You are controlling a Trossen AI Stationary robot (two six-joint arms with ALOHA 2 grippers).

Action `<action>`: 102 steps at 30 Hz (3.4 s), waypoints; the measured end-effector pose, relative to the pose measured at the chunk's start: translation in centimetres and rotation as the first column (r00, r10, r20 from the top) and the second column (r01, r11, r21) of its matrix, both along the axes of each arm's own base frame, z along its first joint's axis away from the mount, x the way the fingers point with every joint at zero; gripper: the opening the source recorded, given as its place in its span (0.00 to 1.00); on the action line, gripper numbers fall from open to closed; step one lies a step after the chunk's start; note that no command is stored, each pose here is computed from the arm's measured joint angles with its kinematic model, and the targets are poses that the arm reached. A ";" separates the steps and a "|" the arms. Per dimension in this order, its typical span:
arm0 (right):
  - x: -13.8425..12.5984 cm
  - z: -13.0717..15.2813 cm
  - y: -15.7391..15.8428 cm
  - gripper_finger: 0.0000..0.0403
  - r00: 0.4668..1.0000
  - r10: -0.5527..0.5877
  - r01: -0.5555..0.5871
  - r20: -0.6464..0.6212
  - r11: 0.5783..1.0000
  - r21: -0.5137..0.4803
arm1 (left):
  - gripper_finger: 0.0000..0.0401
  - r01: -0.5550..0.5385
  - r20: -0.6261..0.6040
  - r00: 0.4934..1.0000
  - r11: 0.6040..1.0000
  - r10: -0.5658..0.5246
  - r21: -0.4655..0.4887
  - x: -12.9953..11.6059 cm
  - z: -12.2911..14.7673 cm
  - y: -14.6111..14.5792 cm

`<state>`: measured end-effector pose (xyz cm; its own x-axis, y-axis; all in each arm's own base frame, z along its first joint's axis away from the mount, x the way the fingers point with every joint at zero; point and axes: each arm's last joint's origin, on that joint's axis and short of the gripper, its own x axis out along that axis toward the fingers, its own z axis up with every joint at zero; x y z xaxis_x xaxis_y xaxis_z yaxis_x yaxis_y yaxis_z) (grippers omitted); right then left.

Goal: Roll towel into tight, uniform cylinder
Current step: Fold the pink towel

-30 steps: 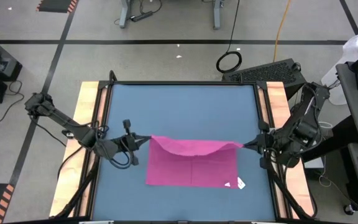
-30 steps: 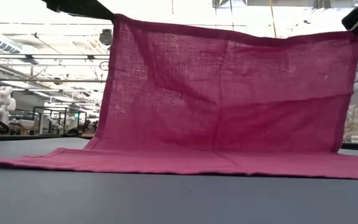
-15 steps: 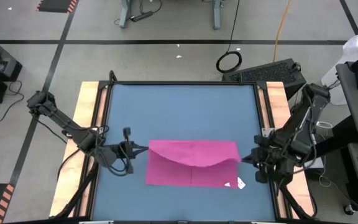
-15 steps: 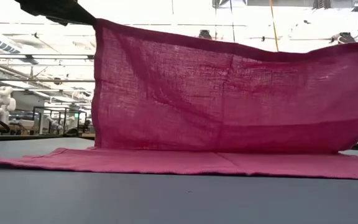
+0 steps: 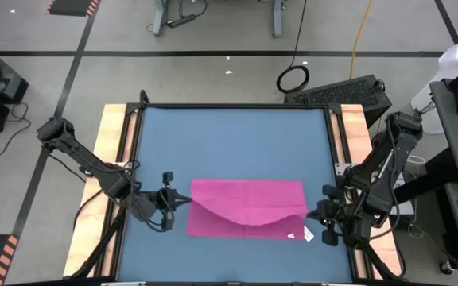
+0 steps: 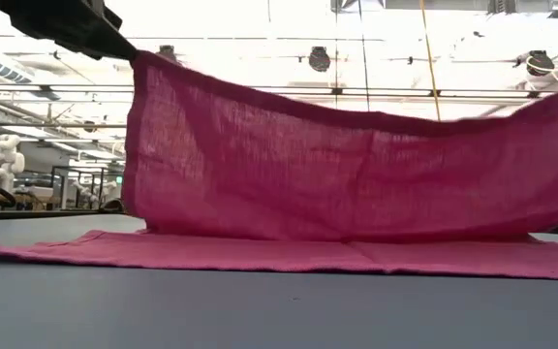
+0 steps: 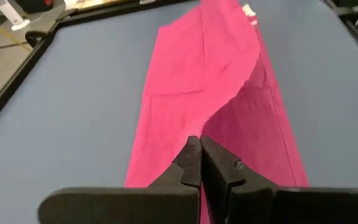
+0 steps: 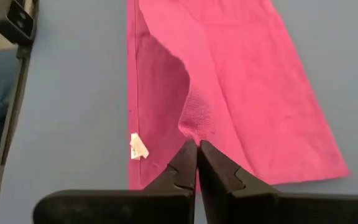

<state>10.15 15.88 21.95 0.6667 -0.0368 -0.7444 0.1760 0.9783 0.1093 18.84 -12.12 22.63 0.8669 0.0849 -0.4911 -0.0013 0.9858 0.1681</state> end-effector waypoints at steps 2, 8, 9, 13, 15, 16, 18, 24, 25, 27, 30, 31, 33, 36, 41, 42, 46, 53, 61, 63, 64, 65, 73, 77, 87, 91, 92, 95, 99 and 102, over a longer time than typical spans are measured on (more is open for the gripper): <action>0.2 -0.5 0.4 0.01 1.000 0.000 0.000 -0.021 1.000 -0.008 | 0.01 -0.003 -0.005 1.000 1.000 0.003 -0.005 0.0 -0.1 -0.1; 0.7 -1.5 1.6 0.01 0.999 0.014 -0.014 -0.036 1.000 0.009 | 0.01 0.013 -0.017 1.000 0.999 -0.014 -0.033 0.0 -0.2 -0.2; 0.8 -1.6 1.8 0.01 0.999 0.018 -0.017 -0.044 1.000 0.015 | 0.01 0.014 -0.019 1.000 0.999 -0.015 -0.043 0.0 -0.2 -0.2; 1.1 -2.2 2.5 0.01 0.998 0.027 -0.025 -0.058 0.999 0.035 | 0.01 0.037 -0.047 0.998 0.995 -0.041 -0.093 0.1 -0.5 -0.4; 1.2 -2.5 2.8 0.01 0.998 0.029 -0.026 -0.063 0.999 0.042 | 0.01 0.038 -0.069 0.997 0.994 -0.045 -0.103 0.2 -0.9 -0.6; 1.3 -2.7 2.9 0.01 0.997 0.027 -0.024 -0.067 0.999 0.040 | 0.01 0.030 -0.077 0.996 0.994 -0.039 -0.107 0.3 -1.1 -0.6; 1.4 -3.0 3.1 0.01 0.997 0.017 -0.014 -0.072 0.999 0.042 | 0.01 0.025 -0.099 0.994 0.995 -0.035 -0.096 0.5 -1.6 -0.8; 1.5 -3.8 3.5 0.01 0.994 -0.008 0.013 -0.109 0.999 0.047 | 0.01 0.004 -0.162 0.987 0.997 -0.015 -0.072 0.9 -3.2 -1.2; 1.6 -3.9 3.6 0.01 0.993 -0.008 0.014 -0.114 0.999 0.049 | 0.01 0.003 -0.169 0.986 0.998 -0.015 -0.070 0.9 -3.3 -1.2; 1.7 -4.1 3.8 0.01 0.994 -0.007 0.014 -0.112 0.998 0.056 | 0.01 -0.002 -0.172 0.985 0.997 -0.011 -0.076 0.9 -3.4 -1.3; 1.8 -4.3 4.2 0.01 0.994 -0.003 0.011 -0.109 0.997 0.073 | 0.01 -0.003 -0.174 0.985 0.997 -0.011 -0.082 0.9 -3.4 -1.3; 1.8 -4.4 4.2 0.01 0.994 -0.001 0.010 -0.111 0.997 0.076 | 0.01 0.001 -0.173 0.985 0.997 -0.015 -0.083 0.8 -3.4 -1.4; 1.9 -4.5 4.3 0.01 0.993 0.001 0.009 -0.117 0.997 0.079 | 0.01 0.010 -0.169 0.985 0.996 -0.025 -0.084 0.7 -3.2 -1.5; 1.9 -4.5 4.3 0.01 0.993 -0.003 0.013 -0.118 0.997 0.082 | 0.01 0.021 -0.156 0.987 0.996 -0.035 -0.091 0.4 -2.9 -1.7; 1.9 -4.5 4.3 0.01 0.993 -0.002 0.012 -0.119 0.997 0.082 | 0.01 0.031 -0.144 0.989 0.996 -0.043 -0.088 0.1 -2.8 -2.0; 1.9 -4.5 4.3 0.01 0.993 -0.001 0.011 -0.119 0.997 0.081 | 0.01 0.032 -0.144 0.989 0.996 -0.045 -0.088 0.1 -2.8 -2.0; 1.9 -4.5 4.3 0.01 0.993 0.002 0.008 -0.119 0.997 0.079 | 0.01 0.014 -0.174 0.984 0.994 -0.032 -0.105 -0.2 -3.0 -2.0; 2.1 -4.3 4.7 0.01 0.996 0.022 -0.011 -0.091 0.993 0.118 | 0.01 0.015 -0.211 0.977 0.992 -0.041 -0.125 -0.5 -3.5 -2.4; 2.1 -4.3 4.8 0.01 0.996 0.017 -0.006 -0.090 0.992 0.125 | 0.01 0.044 -0.260 0.962 0.985 -0.086 -0.165 0.0 -4.8 -3.3; 2.1 -4.3 4.8 0.01 0.996 0.017 -0.005 -0.090 0.992 0.126 | 0.01 0.044 -0.274 0.958 0.987 -0.086 -0.156 0.1 -5.2 -3.4; 2.1 -4.3 4.8 0.01 0.996 0.016 -0.004 -0.090 0.992 0.127 | 0.01 0.043 -0.282 0.956 0.988 -0.084 -0.150 0.2 -5.4 -3.4; 2.1 -4.3 4.8 0.01 0.996 0.016 -0.005 -0.088 0.991 0.130 | 0.01 0.042 -0.289 0.954 0.989 -0.083 -0.145 0.2 -5.6 -3.4; 2.2 -4.2 5.0 0.08 0.995 0.030 -0.014 -0.096 0.987 0.162 | 0.01 0.043 -0.288 0.954 0.988 -0.084 -0.146 0.3 -5.7 -3.5; 2.1 -4.2 5.1 0.20 0.992 0.042 -0.020 -0.119 0.984 0.177 | 0.01 0.044 -0.279 0.956 0.987 -0.086 -0.153 0.3 -5.7 -3.6; 2.1 -4.2 5.2 0.39 0.990 0.060 -0.035 -0.131 0.981 0.189 | 0.01 0.044 -0.278 0.957 0.987 -0.087 -0.155 0.4 -5.6 -3.6; 2.2 -4.2 5.1 0.40 0.995 0.050 -0.036 -0.089 0.987 0.158 | 0.01 0.045 -0.277 0.957 0.987 -0.087 -0.155 0.4 -5.6 -3.6; 2.2 -4.1 5.1 0.40 0.995 0.053 -0.040 -0.082 0.987 0.153 | 0.02 0.045 -0.277 0.957 0.987 -0.087 -0.155 0.4 -5.6 -3.6; 2.2 -4.1 5.1 0.40 0.995 0.062 -0.051 -0.079 0.988 0.143 | 0.04 0.050 -0.280 0.955 0.986 -0.094 -0.162 0.4 -5.6 -3.7; 2.3 -4.1 5.1 0.40 0.996 0.057 -0.048 -0.069 0.989 0.137 | 0.07 0.074 -0.269 0.954 0.976 -0.129 -0.206 0.5 -5.5 -3.9; 2.3 -4.1 5.1 0.40 0.996 0.056 -0.046 -0.066 0.990 0.135 | 0.09 0.083 -0.260 0.955 0.971 -0.141 -0.223 0.6 -5.4 -4.0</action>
